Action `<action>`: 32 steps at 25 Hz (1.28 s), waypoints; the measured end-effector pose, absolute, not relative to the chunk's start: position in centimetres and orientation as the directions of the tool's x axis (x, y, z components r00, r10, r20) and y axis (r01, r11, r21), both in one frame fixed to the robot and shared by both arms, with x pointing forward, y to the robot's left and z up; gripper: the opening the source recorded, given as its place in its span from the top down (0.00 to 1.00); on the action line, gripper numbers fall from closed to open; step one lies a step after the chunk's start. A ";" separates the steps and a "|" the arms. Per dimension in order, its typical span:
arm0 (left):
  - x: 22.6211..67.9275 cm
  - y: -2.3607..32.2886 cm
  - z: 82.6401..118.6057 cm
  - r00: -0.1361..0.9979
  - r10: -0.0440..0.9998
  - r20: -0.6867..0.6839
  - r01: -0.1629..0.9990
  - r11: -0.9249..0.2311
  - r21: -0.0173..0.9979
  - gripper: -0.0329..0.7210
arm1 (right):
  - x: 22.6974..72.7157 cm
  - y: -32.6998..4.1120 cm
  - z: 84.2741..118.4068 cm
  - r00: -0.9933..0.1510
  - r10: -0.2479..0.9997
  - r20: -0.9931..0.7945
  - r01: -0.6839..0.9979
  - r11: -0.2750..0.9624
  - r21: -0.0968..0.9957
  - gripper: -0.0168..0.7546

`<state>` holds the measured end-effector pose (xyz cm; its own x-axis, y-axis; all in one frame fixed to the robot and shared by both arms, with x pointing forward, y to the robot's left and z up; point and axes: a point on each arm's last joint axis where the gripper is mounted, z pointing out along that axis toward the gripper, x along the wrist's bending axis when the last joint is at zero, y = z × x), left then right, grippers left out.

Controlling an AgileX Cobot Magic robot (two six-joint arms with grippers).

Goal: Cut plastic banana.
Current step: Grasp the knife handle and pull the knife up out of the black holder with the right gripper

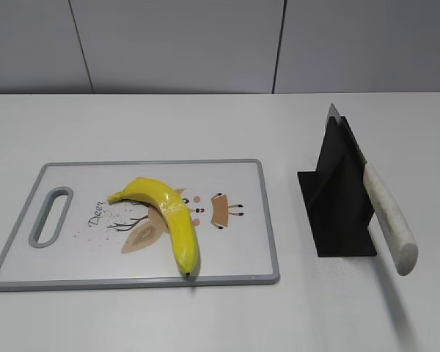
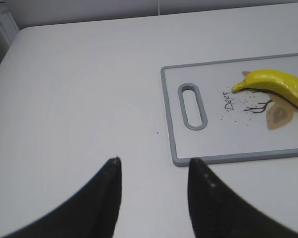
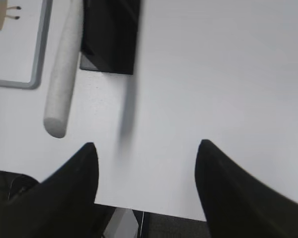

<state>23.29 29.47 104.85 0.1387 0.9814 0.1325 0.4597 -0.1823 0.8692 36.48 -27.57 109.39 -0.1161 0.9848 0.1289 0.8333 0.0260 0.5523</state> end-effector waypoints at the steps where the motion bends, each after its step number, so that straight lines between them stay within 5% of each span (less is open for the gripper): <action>1: 23.3 29.5 104.9 0.139 0.981 0.132 0.460 -0.182 0.869 0.39 | 37.0 -27.0 109.4 -0.143 0.981 0.131 0.843 0.051 0.535 0.34; 7: 23.3 29.5 104.9 0.139 0.981 0.132 0.460 -0.182 0.869 0.39 | 40.3 -22.2 109.1 -0.255 0.951 0.175 0.891 0.161 0.424 0.34; 19: 23.3 29.5 104.9 0.139 0.981 0.132 0.460 -0.182 0.869 0.39 | 46.4 -18.7 103.5 -0.172 0.965 0.197 0.979 0.145 0.145 0.34; 26: 23.3 29.5 104.9 0.139 0.981 0.132 0.460 -0.182 0.869 0.39 | 48.5 -17.9 100.1 -0.125 0.976 0.176 0.991 0.115 0.070 0.34; 32: 23.3 29.5 104.9 0.139 0.981 0.132 0.460 -0.182 0.869 0.39 | 48.9 -17.8 99.0 -0.061 0.984 0.165 0.998 0.057 0.029 0.53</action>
<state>23.29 29.47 104.85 0.1387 0.9814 0.1325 0.4597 -0.1823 0.8692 48.90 -17.79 98.98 -0.0610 0.9843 0.1654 0.9980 0.0570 0.0288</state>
